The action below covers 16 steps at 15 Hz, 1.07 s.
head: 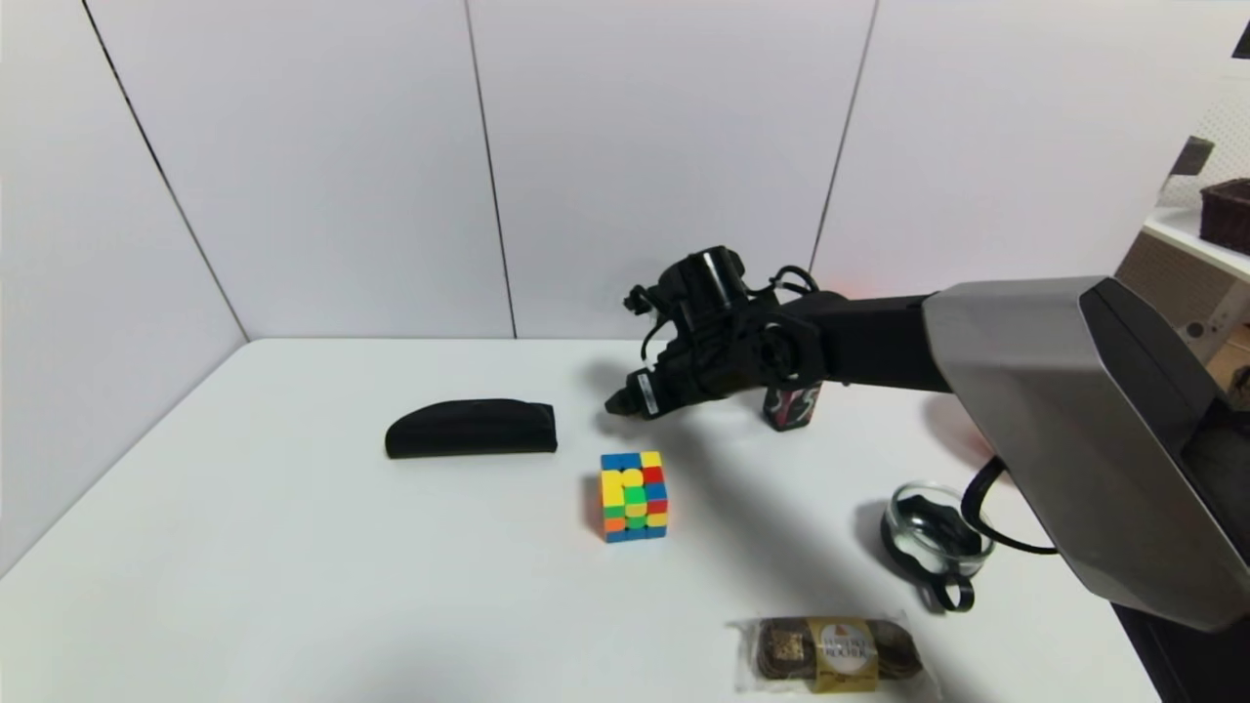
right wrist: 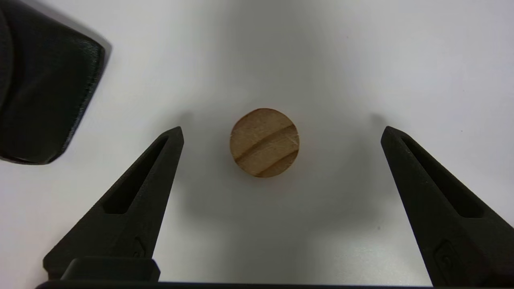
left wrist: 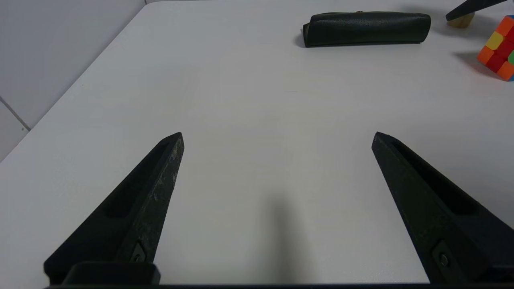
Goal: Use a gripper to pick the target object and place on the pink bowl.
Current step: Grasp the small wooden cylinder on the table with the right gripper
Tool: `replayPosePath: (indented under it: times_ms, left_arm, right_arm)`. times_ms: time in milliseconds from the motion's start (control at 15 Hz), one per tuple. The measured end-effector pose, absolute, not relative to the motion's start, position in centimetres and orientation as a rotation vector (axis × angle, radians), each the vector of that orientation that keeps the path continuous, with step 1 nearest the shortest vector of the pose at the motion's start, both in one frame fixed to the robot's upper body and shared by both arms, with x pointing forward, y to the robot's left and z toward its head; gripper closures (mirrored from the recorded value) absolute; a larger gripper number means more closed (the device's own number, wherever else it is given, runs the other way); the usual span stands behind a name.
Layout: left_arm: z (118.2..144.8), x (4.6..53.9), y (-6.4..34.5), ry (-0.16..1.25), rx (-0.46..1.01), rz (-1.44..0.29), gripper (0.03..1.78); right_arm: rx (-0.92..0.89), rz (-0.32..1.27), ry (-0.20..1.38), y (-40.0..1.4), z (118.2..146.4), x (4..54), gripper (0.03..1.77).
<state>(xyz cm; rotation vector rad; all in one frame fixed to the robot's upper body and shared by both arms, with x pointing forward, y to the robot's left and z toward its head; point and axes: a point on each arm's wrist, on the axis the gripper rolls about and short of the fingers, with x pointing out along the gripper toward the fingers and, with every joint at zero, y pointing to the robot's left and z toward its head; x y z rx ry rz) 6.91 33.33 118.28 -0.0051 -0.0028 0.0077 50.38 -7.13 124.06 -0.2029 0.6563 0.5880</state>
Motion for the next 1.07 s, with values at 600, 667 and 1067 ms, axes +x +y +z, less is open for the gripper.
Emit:
replayPosePath:
  times_ms: [600,667,1067]
  left_arm:
    - [118.28,6.91,33.33,-0.003,-0.005,0.007,0.12]
    - [118.28,6.91,33.33,-0.003,-0.005,0.007,0.12]
    - [118.28,6.91,33.33,-0.003,-0.005,0.007,0.12]
  right_arm:
    - [-0.206,0.592,0.663,-6.83,123.35,50.50,0.10]
    - [-0.206,0.592,0.664,-6.84,123.31,50.52,0.10]
    - [-0.206,0.590,0.669,-6.85,123.16,50.55,0.73]
